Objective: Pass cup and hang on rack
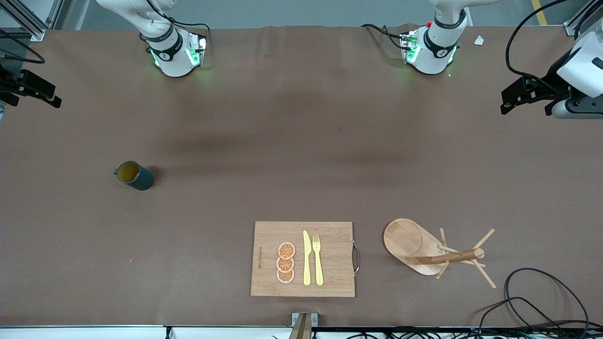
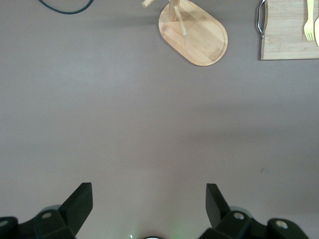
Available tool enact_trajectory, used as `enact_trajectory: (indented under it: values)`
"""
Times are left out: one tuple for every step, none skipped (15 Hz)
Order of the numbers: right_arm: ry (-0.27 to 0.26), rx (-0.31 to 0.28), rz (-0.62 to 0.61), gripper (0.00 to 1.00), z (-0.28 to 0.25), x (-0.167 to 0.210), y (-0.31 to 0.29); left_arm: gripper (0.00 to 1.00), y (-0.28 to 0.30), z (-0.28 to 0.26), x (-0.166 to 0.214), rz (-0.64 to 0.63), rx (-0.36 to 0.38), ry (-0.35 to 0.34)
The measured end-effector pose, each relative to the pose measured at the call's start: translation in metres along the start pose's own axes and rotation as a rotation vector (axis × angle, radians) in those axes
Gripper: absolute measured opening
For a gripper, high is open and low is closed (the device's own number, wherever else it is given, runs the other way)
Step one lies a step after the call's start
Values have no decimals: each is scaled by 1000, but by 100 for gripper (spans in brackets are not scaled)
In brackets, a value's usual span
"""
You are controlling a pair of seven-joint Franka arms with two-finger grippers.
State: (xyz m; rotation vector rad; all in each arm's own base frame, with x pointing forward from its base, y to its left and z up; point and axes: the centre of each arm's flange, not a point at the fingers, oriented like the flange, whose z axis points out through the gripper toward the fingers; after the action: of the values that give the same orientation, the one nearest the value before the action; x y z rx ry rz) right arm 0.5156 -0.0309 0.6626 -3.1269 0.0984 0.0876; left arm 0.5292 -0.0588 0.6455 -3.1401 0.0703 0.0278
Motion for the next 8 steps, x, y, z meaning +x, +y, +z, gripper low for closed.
enact_trajectory:
  values:
    - [0,0,-1,100,0,0,0,100,0,0,0,0,0,-2]
    - [0,0,-1,100,0,0,0,100,0,0,-1,0,1,-11]
    - [0,0,-1,100,0,0,-1,100,0,1,-2,0,1,-18]
    - [0,0,-1,100,0,0,-1,100,0,1,-3,-1,1,-21]
    - [0,0,-1,100,0,0,-1,100,-1,1,-3,-1,1,-22]
    - [0,0,-2,100,0,0,-1,100,-1,0,-3,-1,1,-20]
    - [0,0,-2,100,0,0,-1,100,-1,-2,-3,-2,1,-16]
    - [1,0,-2,100,0,0,-1,100,-1,-6,-2,-2,0,-9]
